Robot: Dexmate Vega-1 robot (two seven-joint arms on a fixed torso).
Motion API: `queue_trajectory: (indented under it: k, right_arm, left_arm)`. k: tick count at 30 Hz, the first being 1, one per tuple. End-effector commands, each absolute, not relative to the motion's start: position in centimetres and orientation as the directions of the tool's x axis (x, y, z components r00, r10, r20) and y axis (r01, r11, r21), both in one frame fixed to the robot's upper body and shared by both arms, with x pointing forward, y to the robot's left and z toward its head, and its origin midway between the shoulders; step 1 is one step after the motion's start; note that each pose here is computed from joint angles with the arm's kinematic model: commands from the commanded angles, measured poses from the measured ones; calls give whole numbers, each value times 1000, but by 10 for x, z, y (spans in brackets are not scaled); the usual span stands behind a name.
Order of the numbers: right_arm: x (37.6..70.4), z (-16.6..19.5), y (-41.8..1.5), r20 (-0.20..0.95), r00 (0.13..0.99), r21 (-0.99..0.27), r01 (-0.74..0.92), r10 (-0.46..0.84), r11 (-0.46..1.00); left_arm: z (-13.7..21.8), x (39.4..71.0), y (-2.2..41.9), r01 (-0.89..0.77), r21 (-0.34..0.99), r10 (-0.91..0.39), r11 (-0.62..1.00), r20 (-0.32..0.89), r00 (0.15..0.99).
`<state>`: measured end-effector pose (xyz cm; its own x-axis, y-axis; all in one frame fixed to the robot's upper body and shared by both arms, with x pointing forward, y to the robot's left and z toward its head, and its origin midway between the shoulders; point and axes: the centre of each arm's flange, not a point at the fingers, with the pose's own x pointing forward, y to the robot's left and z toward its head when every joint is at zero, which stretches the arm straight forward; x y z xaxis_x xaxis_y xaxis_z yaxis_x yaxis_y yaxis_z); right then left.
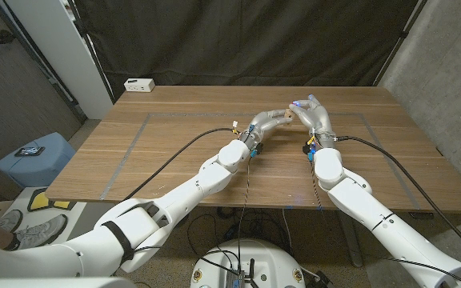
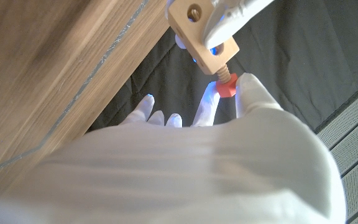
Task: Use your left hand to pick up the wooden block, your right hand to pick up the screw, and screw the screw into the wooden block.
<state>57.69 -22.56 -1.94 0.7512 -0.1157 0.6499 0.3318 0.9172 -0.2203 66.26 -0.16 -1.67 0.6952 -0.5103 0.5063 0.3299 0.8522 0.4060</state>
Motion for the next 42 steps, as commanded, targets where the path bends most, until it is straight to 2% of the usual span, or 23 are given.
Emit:
queue_trajectory:
  k: [1, 42]
  right_arm:
    - [575, -18, -224, 659, 743, -221, 338, -116, 915]
    - [574, -18, -227, 669, 734, -239, 362, -118, 901]
  left_arm:
    - [-18, 664, 0, 333, 395, -505, 856, 505, 700]
    - [-19, 661, -1, 333, 396, -507, 855, 507, 697]
